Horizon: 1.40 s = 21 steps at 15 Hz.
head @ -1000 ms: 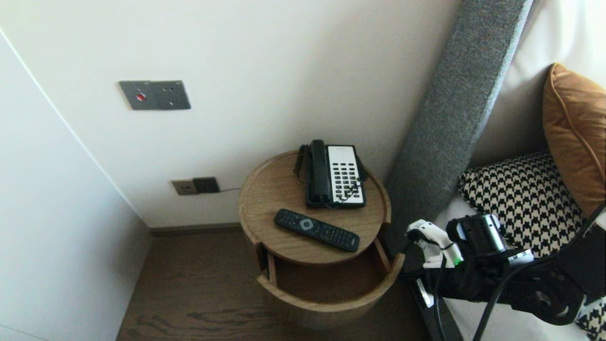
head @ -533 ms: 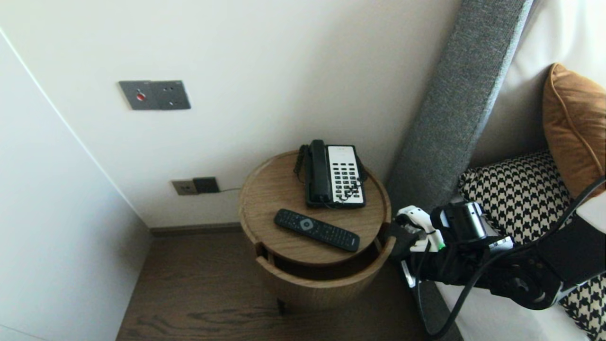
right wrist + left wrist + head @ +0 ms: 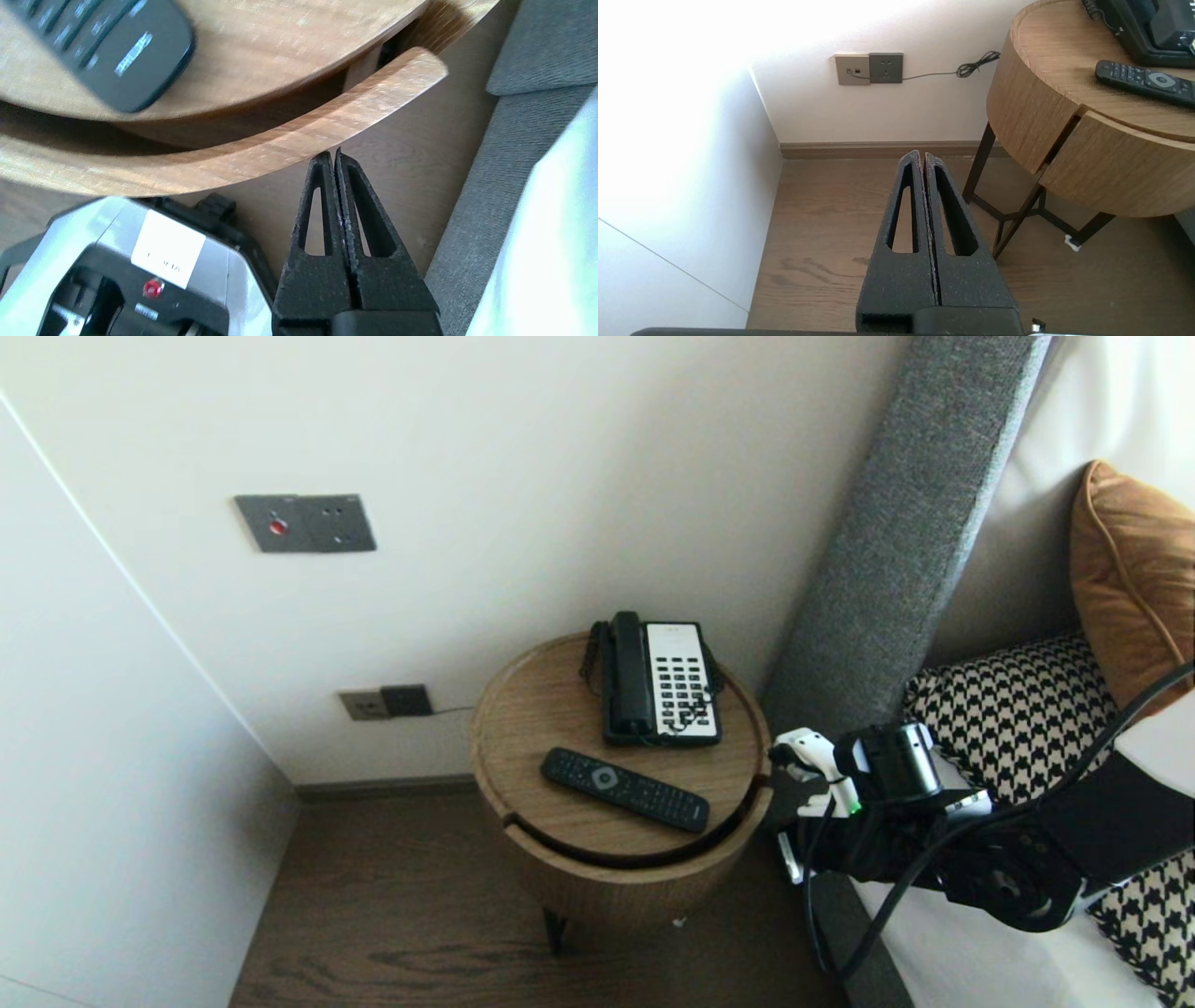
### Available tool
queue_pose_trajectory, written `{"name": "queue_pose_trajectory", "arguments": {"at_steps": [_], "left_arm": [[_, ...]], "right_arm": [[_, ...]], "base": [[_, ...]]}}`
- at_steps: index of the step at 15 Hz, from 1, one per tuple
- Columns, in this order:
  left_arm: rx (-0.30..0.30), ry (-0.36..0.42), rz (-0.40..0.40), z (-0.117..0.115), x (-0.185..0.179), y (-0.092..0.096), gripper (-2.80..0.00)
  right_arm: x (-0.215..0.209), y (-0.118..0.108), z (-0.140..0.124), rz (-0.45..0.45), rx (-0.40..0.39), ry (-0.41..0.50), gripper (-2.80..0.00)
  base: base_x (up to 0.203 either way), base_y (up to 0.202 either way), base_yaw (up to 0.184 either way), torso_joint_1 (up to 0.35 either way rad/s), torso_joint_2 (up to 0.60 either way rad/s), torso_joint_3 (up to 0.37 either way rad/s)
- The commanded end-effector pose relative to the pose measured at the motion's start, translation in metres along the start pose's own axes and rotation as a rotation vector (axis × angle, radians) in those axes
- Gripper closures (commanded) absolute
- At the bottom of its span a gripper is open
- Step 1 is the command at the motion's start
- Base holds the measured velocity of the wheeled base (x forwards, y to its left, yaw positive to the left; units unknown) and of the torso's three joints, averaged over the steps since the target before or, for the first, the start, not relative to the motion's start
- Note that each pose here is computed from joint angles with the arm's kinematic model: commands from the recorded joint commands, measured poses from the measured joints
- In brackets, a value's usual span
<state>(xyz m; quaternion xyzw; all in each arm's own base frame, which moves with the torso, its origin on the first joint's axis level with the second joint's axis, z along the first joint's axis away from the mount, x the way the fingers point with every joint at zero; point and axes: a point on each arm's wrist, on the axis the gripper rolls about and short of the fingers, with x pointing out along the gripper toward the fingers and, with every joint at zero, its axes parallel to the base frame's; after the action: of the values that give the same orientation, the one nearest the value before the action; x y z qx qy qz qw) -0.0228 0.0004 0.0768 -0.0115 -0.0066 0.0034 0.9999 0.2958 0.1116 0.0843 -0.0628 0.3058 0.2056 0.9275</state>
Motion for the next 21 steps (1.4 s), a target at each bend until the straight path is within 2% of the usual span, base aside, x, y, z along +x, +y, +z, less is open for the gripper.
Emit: {"name": "queue_pose_trajectory", "arguments": {"at_steps": [1,13,21], "left_arm": [[0.000,-0.002,0.001,0.000,0.000,0.000,0.00],[0.000,-0.002,0.001,0.000,0.000,0.000,0.00],[0.000,-0.002,0.001,0.000,0.000,0.000,0.00]], "right_arm": [[0.004,-0.001,0.003,-0.010,0.008,-0.007,0.00],[0.008,0.002,0.010,-0.046,0.020,-0.030,0.00],[-0.060,0.006,-0.023,-0.045,0.025,-0.010,0.00]], "base": [[0.000,0.000,0.000,0.000,0.00,0.000],[0.000,0.000,0.000,0.000,0.00,0.000],[0.000,0.000,0.000,0.000,0.00,0.000]]}}
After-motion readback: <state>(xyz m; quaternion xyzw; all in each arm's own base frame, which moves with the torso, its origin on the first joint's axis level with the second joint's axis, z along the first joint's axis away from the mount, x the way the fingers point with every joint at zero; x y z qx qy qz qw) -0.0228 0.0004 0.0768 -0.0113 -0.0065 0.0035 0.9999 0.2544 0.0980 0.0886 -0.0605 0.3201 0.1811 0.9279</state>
